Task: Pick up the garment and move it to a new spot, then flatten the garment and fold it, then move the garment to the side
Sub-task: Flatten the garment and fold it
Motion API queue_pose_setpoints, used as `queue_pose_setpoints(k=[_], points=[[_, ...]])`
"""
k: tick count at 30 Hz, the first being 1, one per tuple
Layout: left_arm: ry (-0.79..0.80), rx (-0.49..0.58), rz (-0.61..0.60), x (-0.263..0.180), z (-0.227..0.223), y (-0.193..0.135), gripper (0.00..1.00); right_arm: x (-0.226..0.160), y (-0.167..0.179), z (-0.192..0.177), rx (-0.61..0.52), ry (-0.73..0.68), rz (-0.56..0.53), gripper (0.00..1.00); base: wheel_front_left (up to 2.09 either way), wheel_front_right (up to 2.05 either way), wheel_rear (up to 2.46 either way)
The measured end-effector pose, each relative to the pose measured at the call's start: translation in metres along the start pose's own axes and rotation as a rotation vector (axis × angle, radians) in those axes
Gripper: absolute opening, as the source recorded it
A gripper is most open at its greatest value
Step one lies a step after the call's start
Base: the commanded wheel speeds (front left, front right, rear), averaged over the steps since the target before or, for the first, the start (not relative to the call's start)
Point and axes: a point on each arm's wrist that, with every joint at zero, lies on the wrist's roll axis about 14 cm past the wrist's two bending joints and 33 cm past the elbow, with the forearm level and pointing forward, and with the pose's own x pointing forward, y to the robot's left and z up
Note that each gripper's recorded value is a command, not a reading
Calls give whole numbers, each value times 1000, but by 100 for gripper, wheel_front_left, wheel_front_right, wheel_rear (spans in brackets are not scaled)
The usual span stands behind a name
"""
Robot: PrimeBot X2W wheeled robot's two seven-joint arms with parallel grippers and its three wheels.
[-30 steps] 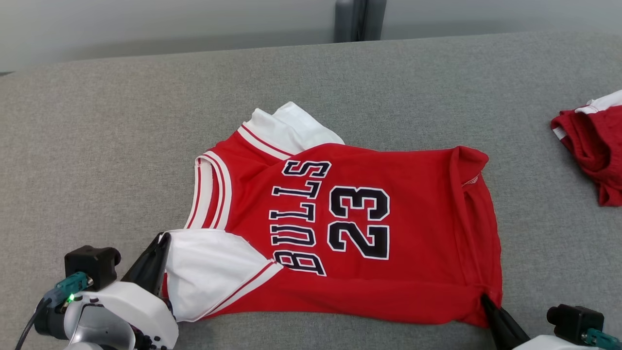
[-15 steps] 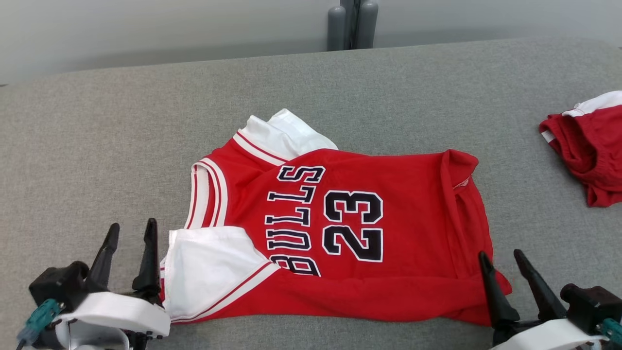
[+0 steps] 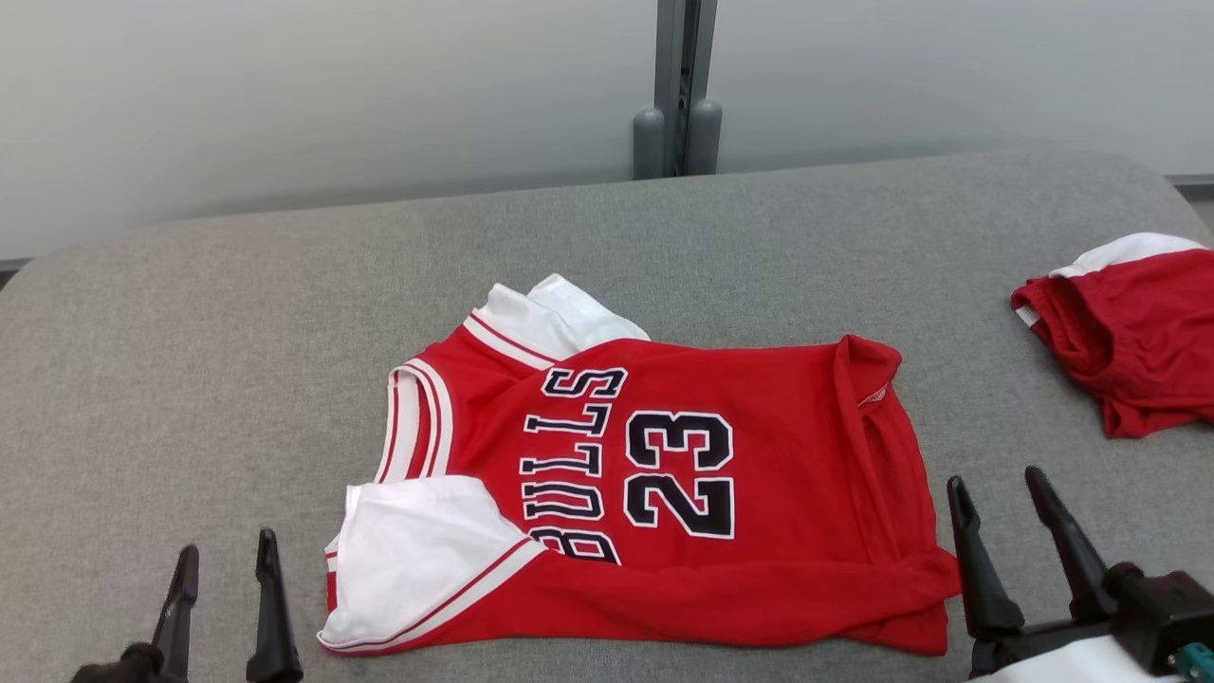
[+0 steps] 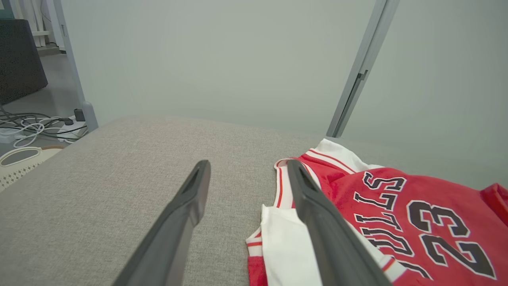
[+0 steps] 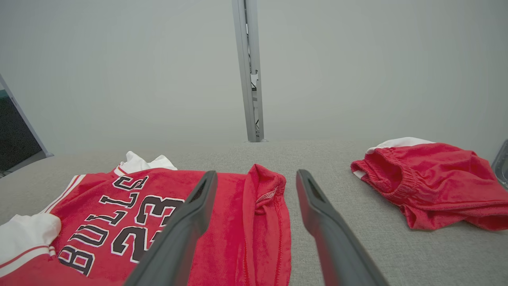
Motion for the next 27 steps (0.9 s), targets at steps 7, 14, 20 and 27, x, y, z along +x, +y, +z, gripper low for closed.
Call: queue_pose_setpoints(k=[7,14,20,27], points=[[15,7,1,-15,-5,-1,100,-12,7,-7,20,16,15,100,0,0,0],[26,10,-2,-16,-8,-1,100,-12,7,-9,29,20,12,100,0,0,0],[52,15,-14,-15,-12,-4,100,-12,5,-10,35,23,8,100,0,0,0],[249,-11,-53,-24,-53,-15,100,-19,1,-43,55,141,-13,100,0,0,0]])
